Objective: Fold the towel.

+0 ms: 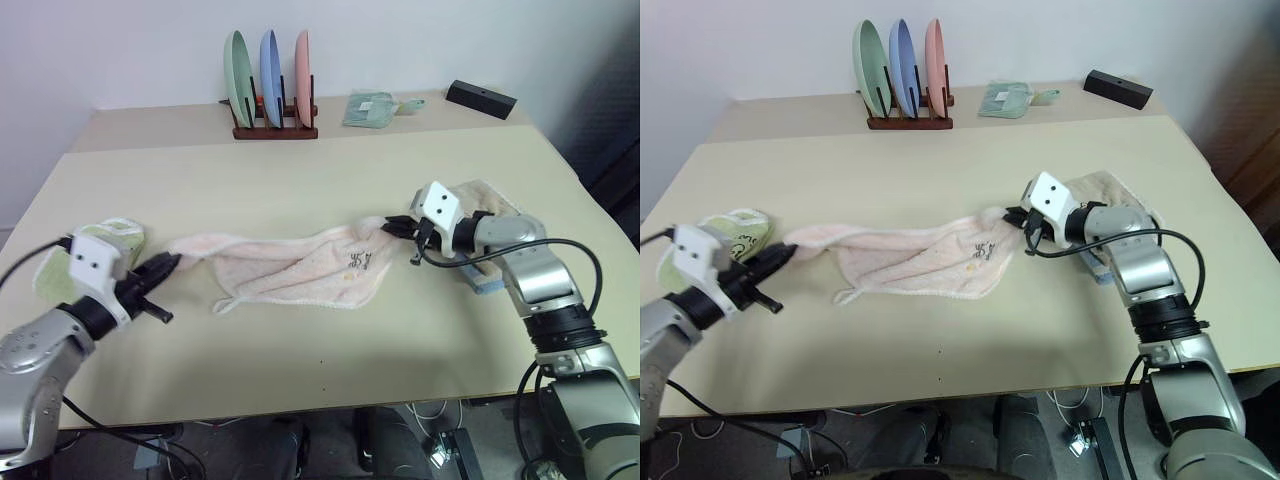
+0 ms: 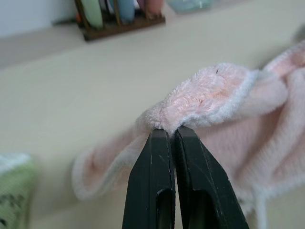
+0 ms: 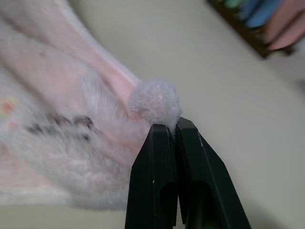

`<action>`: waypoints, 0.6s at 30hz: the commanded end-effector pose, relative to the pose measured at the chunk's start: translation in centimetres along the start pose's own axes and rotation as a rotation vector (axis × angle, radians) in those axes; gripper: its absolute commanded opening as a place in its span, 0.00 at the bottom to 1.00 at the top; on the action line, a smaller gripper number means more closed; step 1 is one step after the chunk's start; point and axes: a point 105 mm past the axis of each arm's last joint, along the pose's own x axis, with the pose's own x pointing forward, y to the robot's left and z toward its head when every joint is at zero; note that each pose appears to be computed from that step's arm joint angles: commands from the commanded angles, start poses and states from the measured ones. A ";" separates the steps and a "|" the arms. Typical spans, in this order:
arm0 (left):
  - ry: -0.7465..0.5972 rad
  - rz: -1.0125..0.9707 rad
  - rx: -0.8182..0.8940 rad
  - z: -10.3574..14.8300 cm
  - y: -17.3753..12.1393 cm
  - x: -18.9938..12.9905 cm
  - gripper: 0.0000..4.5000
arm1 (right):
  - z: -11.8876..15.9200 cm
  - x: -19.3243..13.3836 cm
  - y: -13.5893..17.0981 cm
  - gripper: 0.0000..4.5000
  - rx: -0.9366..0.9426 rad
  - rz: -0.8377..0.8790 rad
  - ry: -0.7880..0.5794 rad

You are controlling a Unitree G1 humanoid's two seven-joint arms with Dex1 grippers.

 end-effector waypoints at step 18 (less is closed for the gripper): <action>-0.445 0.166 0.054 12.0 7.4 5.1 0.01 | 12.2 -2.7 -8.9 0.00 -0.359 -0.333 -0.360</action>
